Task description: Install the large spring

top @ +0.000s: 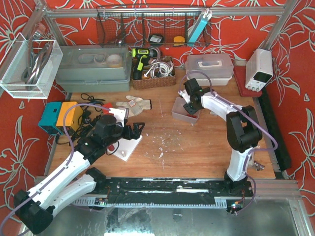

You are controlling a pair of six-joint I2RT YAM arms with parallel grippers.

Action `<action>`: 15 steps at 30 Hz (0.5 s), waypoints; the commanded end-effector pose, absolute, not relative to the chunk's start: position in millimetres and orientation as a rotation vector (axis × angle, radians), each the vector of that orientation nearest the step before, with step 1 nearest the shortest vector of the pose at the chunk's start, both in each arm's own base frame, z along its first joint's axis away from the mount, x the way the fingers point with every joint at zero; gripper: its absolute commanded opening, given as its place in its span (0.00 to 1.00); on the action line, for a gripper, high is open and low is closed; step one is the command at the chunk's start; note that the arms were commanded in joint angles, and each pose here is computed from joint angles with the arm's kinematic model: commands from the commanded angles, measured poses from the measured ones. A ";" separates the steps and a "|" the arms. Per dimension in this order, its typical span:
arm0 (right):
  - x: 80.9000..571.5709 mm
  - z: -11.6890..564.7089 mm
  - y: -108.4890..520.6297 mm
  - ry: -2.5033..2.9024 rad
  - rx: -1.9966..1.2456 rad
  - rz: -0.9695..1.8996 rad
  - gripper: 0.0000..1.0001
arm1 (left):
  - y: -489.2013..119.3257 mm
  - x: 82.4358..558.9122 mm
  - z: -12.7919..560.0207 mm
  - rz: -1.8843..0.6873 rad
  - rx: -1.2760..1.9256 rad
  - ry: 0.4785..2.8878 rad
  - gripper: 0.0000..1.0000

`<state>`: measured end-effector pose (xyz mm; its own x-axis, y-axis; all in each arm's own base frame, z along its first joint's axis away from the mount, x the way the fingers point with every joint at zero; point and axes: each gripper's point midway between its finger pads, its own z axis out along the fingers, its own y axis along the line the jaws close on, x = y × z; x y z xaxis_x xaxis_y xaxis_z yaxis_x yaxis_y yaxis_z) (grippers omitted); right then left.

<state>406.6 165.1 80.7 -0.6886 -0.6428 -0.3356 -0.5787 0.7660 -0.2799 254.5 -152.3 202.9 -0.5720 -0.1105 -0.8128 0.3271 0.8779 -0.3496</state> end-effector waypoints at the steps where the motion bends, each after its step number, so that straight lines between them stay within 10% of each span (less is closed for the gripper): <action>1: 401.6 71.5 159.1 2.609 -1.021 -0.217 0.37 | -150.8 254.4 208.6 -0.582 0.174 2.072 1.00; 15: 404.1 32.5 155.0 2.721 -1.087 -0.260 0.42 | -148.2 257.5 206.7 -0.547 0.179 2.075 1.00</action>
<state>410.9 161.3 46.6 -0.6996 -0.6867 -0.1973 -0.6408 0.7252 -0.2519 254.5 -151.0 205.4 -0.5582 -0.1005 -0.8236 0.3351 0.8808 -0.3346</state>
